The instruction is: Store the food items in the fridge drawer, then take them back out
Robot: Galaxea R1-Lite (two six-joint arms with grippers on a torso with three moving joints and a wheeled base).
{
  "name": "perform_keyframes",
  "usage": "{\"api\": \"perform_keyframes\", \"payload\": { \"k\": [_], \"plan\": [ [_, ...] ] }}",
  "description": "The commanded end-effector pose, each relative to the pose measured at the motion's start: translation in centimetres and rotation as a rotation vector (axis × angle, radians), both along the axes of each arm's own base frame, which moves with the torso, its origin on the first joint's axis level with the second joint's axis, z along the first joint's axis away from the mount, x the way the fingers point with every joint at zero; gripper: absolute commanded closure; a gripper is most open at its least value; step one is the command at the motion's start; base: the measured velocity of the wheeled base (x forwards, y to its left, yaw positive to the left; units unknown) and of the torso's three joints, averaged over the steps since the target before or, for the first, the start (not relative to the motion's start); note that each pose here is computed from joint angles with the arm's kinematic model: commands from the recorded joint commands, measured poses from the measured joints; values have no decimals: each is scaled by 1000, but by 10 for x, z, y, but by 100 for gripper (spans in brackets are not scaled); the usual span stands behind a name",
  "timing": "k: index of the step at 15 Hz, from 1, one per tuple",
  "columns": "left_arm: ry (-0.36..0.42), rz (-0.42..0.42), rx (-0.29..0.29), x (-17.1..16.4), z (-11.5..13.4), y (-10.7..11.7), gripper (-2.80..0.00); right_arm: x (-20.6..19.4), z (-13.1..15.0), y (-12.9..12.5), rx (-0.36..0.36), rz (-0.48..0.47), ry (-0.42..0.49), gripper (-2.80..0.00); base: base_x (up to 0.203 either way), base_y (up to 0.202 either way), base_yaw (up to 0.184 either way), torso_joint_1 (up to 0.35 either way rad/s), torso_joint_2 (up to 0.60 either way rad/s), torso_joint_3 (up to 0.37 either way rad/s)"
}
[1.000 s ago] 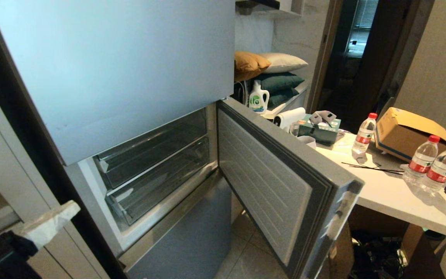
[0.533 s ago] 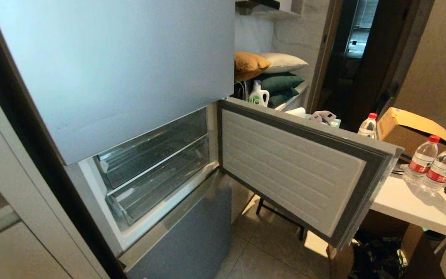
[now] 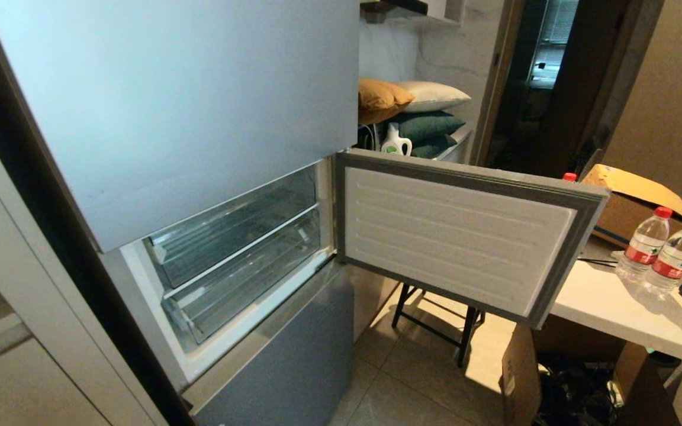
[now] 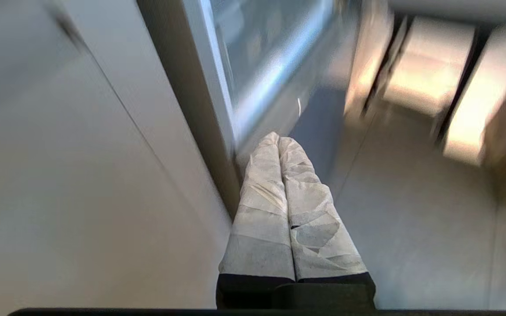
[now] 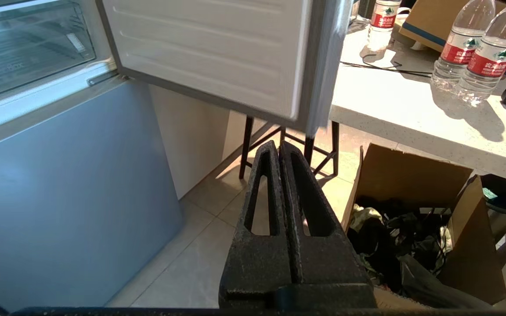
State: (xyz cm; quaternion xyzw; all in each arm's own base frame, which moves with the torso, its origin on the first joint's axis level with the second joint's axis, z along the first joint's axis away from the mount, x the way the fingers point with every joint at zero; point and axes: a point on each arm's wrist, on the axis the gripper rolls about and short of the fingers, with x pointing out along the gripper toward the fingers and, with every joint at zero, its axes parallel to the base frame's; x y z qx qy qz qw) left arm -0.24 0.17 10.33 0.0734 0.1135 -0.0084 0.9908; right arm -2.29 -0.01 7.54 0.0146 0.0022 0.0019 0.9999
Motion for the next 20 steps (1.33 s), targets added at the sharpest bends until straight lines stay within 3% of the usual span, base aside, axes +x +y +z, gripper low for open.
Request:
{"api": "perform_keyframes", "payload": {
  "k": [1,3,5,8,11,20],
  "plan": [
    [81,-29,30,2,-15,-1,0,0,0,0,0,1,2,0,0,0,0,0,0,0],
    [77,12,32,2,-14,0,0,0,0,0,-8,2,2,0,0,0,0,0,0,0],
    [-38,37,33,-9,-15,0,0,0,0,0,-15,2,1,0,0,0,0,0,0,0],
    [-209,-42,27,-23,-25,-2,0,0,0,0,-3,2,0,0,0,0,0,0,0,0],
    [-235,11,-158,-20,-27,-2,0,0,0,0,3,-1,2,0,0,0,0,0,0,0],
    [-238,15,-154,-20,-28,-2,0,0,0,0,3,-2,2,0,0,0,0,0,0,0]
  ]
}}
